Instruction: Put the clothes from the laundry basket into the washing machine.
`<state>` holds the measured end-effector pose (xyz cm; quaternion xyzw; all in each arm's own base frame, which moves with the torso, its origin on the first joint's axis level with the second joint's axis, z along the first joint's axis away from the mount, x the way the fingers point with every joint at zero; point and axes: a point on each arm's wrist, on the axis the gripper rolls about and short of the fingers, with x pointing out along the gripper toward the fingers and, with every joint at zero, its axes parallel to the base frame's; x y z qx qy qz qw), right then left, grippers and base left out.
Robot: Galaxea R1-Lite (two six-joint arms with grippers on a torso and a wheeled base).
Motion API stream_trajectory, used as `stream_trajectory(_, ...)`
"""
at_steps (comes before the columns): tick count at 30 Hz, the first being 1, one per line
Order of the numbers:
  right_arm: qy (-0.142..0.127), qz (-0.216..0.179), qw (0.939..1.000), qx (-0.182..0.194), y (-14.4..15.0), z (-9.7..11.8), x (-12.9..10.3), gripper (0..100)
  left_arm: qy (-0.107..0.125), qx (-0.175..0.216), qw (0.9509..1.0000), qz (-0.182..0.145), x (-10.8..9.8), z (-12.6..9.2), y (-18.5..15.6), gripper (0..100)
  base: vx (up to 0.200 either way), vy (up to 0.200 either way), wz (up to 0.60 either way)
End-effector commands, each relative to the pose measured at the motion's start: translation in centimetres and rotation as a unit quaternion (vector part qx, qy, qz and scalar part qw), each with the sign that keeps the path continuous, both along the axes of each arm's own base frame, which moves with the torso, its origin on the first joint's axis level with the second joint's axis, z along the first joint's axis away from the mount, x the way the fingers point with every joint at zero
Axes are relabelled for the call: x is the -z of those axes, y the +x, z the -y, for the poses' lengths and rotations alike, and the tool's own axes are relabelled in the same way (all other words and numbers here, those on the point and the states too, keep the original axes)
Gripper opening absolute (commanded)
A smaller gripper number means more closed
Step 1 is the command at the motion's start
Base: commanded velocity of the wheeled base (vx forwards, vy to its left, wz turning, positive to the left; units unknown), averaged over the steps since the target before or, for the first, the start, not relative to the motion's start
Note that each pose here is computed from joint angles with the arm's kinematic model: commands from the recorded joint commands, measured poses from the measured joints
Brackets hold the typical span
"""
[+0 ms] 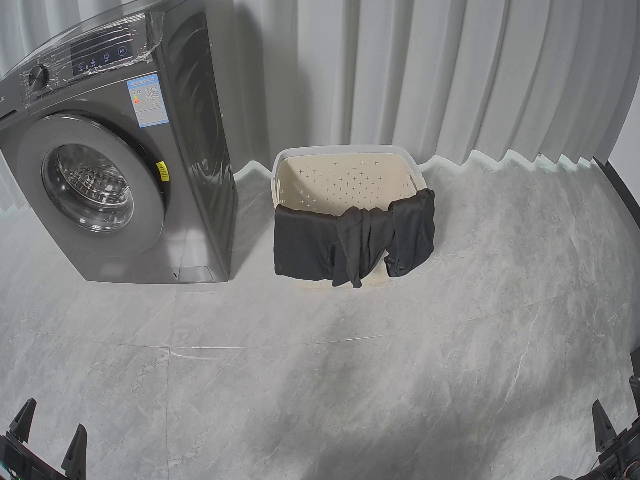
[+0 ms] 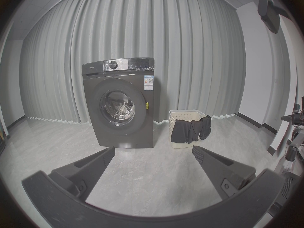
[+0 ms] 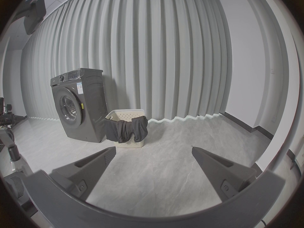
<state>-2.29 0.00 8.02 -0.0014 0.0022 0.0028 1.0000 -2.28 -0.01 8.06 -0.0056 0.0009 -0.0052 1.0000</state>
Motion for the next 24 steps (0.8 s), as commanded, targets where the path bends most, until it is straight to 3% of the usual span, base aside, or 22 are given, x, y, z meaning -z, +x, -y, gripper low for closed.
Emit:
stream_trajectory(1,0.0,0.001,1.0,0.0,-0.02,0.0,0.45,100,0.0,0.0,1.0,0.0,0.53,0.0,0.0,100,0.0,0.0,0.0)
stream_trajectory(12,0.0,0.001,1.0,0.0,-0.02,0.0,0.45,100,0.0,0.0,1.0,0.0,0.53,0.0,0.0,100,0.0,0.0,0.0)
stream_trajectory(18,0.001,0.001,1.0,0.0,-0.02,0.0,0.45,100,-0.001,0.0,1.0,0.0,0.53,0.0,0.0,100,0.2,0.0,0.0)
stream_trajectory(24,0.0,0.001,1.0,0.0,-0.02,0.0,0.45,100,-0.001,0.0,1.0,0.0,0.53,0.0,0.0,100,0.0,0.0,0.0)
